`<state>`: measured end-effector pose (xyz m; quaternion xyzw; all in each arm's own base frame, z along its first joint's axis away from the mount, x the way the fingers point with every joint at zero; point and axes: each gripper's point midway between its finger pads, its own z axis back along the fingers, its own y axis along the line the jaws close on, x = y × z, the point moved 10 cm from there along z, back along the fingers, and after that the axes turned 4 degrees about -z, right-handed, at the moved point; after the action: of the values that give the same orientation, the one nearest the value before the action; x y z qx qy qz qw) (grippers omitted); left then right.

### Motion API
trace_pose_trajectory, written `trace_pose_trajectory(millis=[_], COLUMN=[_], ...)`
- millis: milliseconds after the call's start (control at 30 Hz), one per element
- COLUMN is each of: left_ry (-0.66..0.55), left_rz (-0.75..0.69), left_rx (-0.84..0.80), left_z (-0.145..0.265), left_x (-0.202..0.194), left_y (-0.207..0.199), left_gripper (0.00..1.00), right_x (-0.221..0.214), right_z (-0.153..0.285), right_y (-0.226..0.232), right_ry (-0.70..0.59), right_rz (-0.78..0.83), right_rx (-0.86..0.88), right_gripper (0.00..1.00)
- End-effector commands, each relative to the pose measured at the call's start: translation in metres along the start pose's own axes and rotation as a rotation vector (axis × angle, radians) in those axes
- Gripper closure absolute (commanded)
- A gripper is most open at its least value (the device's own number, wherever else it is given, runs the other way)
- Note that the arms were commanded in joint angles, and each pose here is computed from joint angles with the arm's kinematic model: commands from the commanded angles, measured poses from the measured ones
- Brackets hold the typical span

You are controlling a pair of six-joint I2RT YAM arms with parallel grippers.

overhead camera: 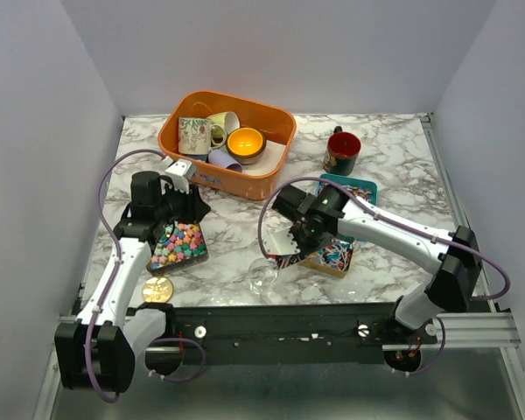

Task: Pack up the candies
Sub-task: Place the fake candies in the packing bottle.

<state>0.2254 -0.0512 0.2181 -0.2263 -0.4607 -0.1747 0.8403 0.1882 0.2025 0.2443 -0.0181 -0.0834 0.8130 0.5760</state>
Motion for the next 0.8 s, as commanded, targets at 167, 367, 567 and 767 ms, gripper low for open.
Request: trace_pose_trajectory(millis=[167, 367, 567, 767], left_ry=[-0.076, -0.108, -0.125, -0.136], left_rz=[-0.001, 0.012, 0.018, 0.018], left_rx=[0.082, 0.082, 0.077, 0.077], left_z=[0.011, 0.015, 0.018, 0.019], left_x=[0.003, 0.002, 0.000, 0.001], left_y=[0.001, -0.001, -0.003, -0.004], left_gripper=[0.53, 0.52, 0.52, 0.51], right_x=[0.023, 0.035, 0.043, 0.043], right_z=[-0.010, -0.010, -0.010, -0.008], right_y=[0.004, 0.000, 0.001, 0.002], right_ry=[0.201, 0.279, 0.358, 0.407], right_rz=[0.078, 0.070, 0.075, 0.117], right_rx=[0.054, 0.062, 0.070, 0.049], right_gripper=[0.99, 0.99, 0.99, 0.99])
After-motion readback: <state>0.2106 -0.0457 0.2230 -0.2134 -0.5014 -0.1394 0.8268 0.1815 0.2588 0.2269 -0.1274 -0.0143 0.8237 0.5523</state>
